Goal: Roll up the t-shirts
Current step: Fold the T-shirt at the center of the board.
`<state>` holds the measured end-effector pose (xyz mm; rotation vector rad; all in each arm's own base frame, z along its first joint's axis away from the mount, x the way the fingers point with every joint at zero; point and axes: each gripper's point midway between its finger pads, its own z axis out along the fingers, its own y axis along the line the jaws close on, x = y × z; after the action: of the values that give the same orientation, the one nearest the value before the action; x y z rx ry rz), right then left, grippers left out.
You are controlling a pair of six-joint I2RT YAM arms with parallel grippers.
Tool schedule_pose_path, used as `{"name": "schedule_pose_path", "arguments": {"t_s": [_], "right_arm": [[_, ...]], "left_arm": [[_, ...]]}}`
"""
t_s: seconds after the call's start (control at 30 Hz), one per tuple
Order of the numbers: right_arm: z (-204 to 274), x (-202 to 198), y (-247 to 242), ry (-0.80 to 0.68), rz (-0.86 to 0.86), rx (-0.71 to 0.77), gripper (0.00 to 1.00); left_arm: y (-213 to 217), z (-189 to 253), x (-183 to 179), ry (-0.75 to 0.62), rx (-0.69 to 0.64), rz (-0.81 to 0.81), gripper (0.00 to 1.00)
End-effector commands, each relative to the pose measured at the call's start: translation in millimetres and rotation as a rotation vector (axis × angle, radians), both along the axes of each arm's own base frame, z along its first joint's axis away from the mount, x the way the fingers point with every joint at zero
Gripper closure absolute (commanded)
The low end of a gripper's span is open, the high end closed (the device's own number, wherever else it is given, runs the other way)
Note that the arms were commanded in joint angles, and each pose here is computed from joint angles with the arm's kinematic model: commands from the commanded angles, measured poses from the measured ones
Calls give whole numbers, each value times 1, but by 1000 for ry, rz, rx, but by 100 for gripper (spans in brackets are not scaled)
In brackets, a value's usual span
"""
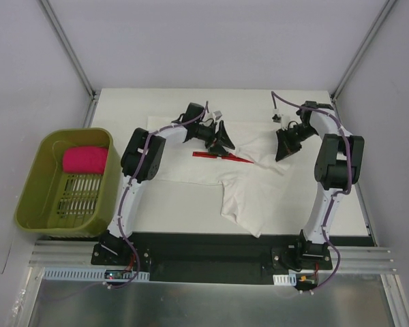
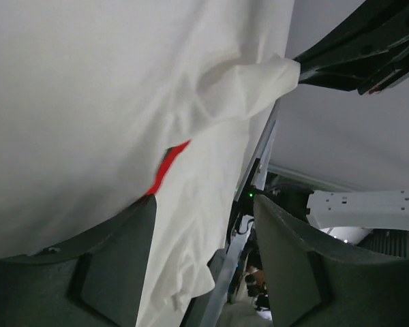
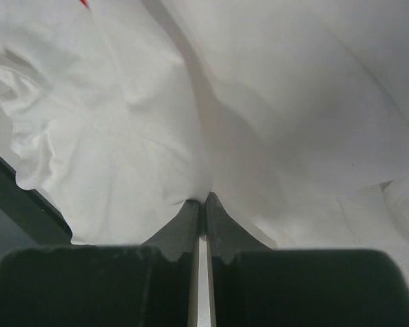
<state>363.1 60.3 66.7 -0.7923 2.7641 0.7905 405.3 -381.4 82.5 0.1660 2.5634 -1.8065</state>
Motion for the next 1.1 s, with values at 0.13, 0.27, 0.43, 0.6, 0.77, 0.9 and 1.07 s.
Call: {"name": "schedule_pose_path", "arguments": {"t_s": [0.13,0.27,0.43,0.6,0.77,0.9,1.07], "right_arm": [[1,37,-1,33,-152,56,99],[-8,61,-4,5,-190,54,99],[-16,84,-14,-36,-238,-4,89],[0,100,-46,-158,-284,-175,57],[51,74,-40,-423,-119,-180,53],[38,26,0,-443,148,-159,55],[20,15,35,-421,303,-146,58]], "left_arm": [[-32,50,-3,-101,-199,50,43],[-51,46,-16,-155,-146,20,42],[-33,44,-36,-207,-32,-22,42],[28,59,-30,-321,45,-1,41],[89,84,-26,-370,73,22,40],[122,99,-17,-426,107,60,40],[133,113,-17,-503,142,66,39]]}}
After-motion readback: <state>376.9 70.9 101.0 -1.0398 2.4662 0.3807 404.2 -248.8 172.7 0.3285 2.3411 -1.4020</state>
